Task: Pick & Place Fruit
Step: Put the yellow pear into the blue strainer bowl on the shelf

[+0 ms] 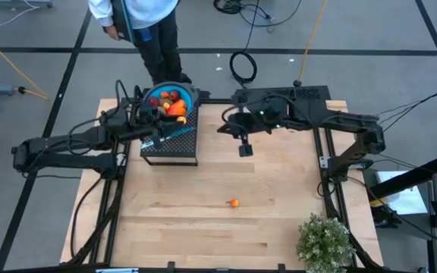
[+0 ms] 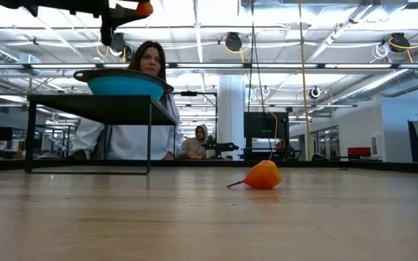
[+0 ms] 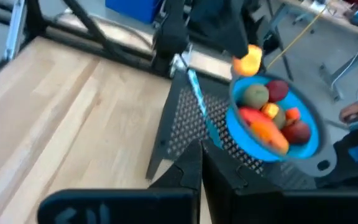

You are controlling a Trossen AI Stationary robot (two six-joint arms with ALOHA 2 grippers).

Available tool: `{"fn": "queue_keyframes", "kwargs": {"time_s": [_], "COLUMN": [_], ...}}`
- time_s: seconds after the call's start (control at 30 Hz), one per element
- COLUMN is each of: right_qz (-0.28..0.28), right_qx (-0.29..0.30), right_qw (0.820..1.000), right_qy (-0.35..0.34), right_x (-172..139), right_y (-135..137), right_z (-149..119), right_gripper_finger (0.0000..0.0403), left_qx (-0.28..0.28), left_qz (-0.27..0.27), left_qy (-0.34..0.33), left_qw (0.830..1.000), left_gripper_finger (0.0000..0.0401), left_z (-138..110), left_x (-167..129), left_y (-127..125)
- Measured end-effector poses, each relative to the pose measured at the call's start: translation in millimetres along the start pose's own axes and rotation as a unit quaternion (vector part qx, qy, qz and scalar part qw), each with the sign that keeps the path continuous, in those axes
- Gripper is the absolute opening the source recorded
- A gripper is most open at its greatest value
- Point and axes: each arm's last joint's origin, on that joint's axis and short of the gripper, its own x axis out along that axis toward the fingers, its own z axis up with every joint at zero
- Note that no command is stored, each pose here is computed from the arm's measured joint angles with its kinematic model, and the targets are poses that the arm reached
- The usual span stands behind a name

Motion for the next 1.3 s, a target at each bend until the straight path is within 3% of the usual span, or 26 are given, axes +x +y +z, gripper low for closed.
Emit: {"fn": "queue_keyframes", "kwargs": {"time_s": [0.5, 0.83, 1.07, 1.3], "right_qz": [-0.039, -0.053, -0.054, -0.057], "right_qx": [0.085, 0.102, 0.116, 0.119], "right_qw": [0.99, 0.98, 0.975, 0.971], "right_qy": [-0.101, -0.164, -0.181, -0.197], "right_x": [-45, -79, -92, -103], "right_y": [28, 45, 55, 64], "right_z": [-74, -109, -132, -149], "right_gripper_finger": [0.0, 0.0, 0.0, 0.0], "left_qx": [-0.01, 0.037, 0.063, 0.083], "left_qz": [0.023, 0.07, 0.117, 0.204], "left_qy": [-0.008, 0.086, 0.152, 0.228], "left_qw": [1.0, 0.993, 0.979, 0.949], "left_gripper_finger": [0.0126, 0.0126, 0.0126, 0.0126], "left_z": [7, 41, 64, 82], "left_x": [-1, 25, 44, 50], "left_y": [15, 5, 8, 17]}}
